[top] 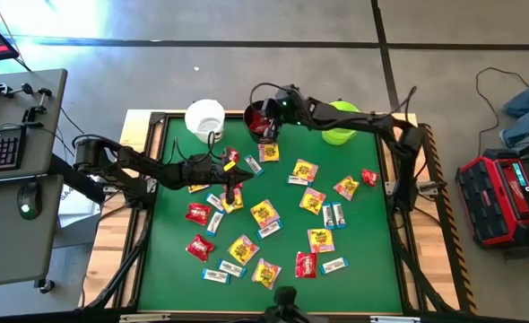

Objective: Sort candy by brand, put in halloween buckets
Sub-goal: Put the red candy into the black bucket

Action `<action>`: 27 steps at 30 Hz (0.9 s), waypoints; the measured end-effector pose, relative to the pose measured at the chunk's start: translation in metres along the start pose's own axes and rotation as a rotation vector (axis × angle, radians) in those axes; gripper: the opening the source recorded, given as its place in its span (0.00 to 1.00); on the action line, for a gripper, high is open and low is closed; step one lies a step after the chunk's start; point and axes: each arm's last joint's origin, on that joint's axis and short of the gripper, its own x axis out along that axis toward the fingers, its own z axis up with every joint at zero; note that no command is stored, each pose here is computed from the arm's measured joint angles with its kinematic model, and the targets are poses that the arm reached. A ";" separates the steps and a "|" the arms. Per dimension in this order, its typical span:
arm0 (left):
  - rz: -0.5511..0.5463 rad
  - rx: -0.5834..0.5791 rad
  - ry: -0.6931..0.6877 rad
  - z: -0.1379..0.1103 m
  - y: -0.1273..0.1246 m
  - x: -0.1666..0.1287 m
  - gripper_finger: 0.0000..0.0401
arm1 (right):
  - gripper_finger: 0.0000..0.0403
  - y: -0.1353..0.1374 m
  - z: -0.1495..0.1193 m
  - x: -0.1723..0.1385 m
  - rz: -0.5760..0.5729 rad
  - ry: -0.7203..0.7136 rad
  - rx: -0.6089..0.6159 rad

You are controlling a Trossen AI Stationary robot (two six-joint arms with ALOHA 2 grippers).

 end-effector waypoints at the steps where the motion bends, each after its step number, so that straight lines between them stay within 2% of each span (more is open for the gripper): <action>1: -0.001 -0.005 0.000 0.000 0.000 0.000 0.02 | 0.00 -0.003 -0.002 0.003 0.002 0.017 0.010; 8: 0.012 -0.031 0.002 0.000 0.000 0.000 0.02 | 0.00 -0.007 -0.021 0.028 0.052 0.108 0.036; 15: 0.065 -0.099 0.012 -0.001 0.004 0.000 0.02 | 0.01 -0.009 -0.024 0.030 0.078 0.139 0.073; 21: 0.087 -0.135 0.010 -0.002 0.010 0.000 0.01 | 0.18 -0.008 -0.022 0.025 0.079 0.141 0.095; 27: 0.088 -0.102 0.006 -0.001 0.010 0.000 0.00 | 0.31 -0.007 -0.021 0.025 0.076 0.141 0.157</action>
